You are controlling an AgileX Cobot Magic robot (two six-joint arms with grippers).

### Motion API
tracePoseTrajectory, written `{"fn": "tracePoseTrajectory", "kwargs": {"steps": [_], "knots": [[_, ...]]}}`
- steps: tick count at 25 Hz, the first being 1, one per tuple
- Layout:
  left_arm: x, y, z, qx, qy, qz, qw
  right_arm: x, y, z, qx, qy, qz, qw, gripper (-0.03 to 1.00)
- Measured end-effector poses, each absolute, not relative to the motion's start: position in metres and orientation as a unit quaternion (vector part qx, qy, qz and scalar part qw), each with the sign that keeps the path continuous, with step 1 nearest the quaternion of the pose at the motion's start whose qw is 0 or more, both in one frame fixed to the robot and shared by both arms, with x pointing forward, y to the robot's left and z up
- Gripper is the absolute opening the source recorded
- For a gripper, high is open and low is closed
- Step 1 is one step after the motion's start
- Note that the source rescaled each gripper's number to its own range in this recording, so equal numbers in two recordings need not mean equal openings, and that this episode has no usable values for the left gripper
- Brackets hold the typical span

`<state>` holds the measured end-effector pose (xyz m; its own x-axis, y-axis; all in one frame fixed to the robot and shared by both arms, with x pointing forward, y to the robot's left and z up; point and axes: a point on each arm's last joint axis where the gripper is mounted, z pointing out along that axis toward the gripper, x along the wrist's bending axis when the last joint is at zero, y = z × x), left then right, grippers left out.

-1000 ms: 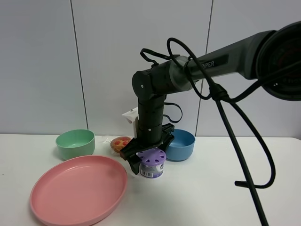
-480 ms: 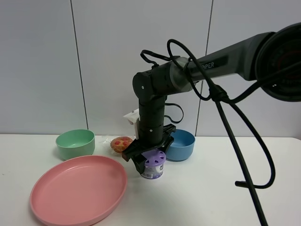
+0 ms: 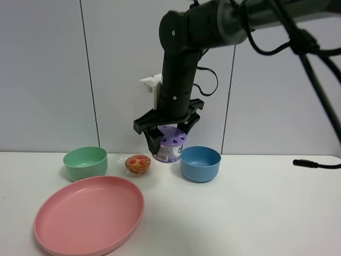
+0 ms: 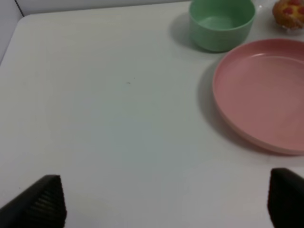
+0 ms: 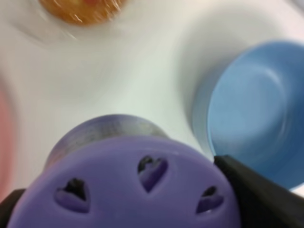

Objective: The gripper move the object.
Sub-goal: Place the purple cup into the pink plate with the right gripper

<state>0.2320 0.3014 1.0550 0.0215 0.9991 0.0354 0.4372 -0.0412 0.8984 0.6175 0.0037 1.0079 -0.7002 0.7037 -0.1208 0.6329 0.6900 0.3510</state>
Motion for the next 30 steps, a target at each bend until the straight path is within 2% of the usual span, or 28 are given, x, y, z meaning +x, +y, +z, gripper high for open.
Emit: {"fn": "tracePoseTrajectory", "kwargs": {"steps": [4, 10, 15, 22, 30], "knots": [[0.232, 0.301, 1.055, 0.612, 0.586, 0.381, 0.368, 0.596, 0.026, 1.025, 0.303, 0.931, 0.170, 0.114, 0.00], [0.232, 0.301, 1.055, 0.612, 0.586, 0.381, 0.368, 0.562, 0.068, 1.027, 0.187, 0.954, 0.197, 0.123, 0.00], [0.232, 0.301, 1.055, 0.612, 0.586, 0.381, 0.368, 0.549, 0.096, 0.996, 0.120, 0.965, 0.195, 0.123, 0.00], [0.232, 0.301, 1.055, 0.612, 0.586, 0.381, 0.368, 0.554, 0.110, 0.946, 0.094, 0.972, 0.180, 0.121, 0.00], [0.232, 0.301, 1.055, 0.612, 0.586, 0.381, 0.368, 0.552, 0.119, 0.919, 0.050, 0.976, 0.171, 0.126, 0.00]]}}
